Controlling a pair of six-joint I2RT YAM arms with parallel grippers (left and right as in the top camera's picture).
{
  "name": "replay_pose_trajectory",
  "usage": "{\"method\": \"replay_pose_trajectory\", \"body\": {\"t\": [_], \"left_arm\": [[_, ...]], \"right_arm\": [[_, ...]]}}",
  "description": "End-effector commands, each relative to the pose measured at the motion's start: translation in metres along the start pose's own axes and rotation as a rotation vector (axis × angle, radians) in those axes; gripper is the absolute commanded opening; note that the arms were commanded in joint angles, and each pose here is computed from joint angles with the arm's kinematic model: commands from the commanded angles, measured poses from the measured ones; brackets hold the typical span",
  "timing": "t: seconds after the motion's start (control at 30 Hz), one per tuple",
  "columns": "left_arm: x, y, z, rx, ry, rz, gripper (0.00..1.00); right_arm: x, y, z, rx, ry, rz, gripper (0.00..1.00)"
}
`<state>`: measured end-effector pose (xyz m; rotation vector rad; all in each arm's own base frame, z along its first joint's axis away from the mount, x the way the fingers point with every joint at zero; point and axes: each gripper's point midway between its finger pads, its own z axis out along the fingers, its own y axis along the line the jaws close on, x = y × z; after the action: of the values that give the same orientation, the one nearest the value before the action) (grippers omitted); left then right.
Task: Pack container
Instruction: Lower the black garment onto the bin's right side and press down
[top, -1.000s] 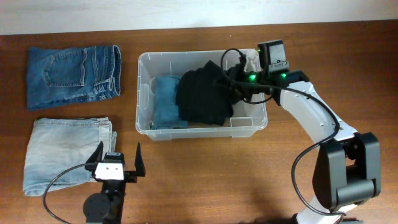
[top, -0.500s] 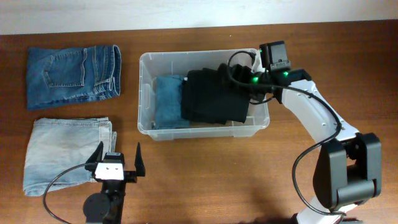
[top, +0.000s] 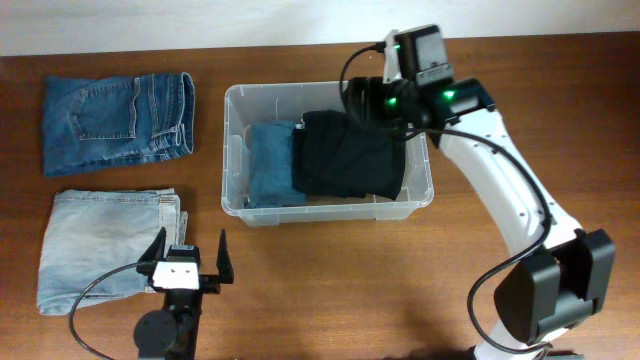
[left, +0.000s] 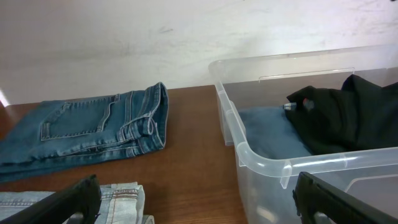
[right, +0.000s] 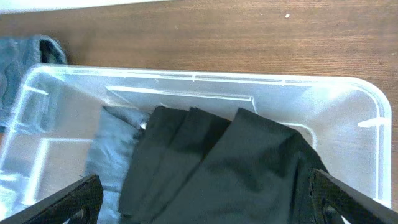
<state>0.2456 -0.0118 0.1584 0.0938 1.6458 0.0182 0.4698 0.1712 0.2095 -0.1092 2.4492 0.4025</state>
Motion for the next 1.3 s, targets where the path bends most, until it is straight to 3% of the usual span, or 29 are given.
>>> {"method": "replay_pose_trajectory", "body": {"t": [0.0,0.23,0.3,0.57,0.7,1.0,1.07,1.27], "left_arm": [[0.002,0.0,0.0,0.001,0.002,0.012,0.99],[0.002,0.0,0.0,0.001,0.001,0.012,0.99],[0.002,0.0,0.0,0.001,0.002,0.012,0.99],[0.002,0.0,0.0,0.001,0.002,0.012,1.0],[0.002,0.0,0.0,0.001,0.002,0.012,0.99],[0.002,0.0,0.0,0.001,0.002,0.012,0.99],[0.002,0.0,0.0,0.001,0.002,0.012,0.99],[0.002,0.0,0.0,0.001,0.002,0.012,0.99]], "right_arm": [[0.003,-0.01,0.003,0.147,-0.007,-0.063,0.99],[0.049,-0.021,0.05,0.174,0.17,-0.059,1.0],[0.061,-0.019,0.062,0.151,0.217,-0.054,0.95],[0.099,-0.009,0.093,0.08,0.347,-0.038,0.41],[0.113,-0.005,0.101,0.082,0.384,-0.052,0.19],[0.146,0.011,0.119,0.084,0.465,-0.07,0.11],[0.151,0.014,0.122,0.086,0.475,-0.08,0.05],[0.124,0.02,0.104,0.12,0.393,-0.089,0.04]]}}
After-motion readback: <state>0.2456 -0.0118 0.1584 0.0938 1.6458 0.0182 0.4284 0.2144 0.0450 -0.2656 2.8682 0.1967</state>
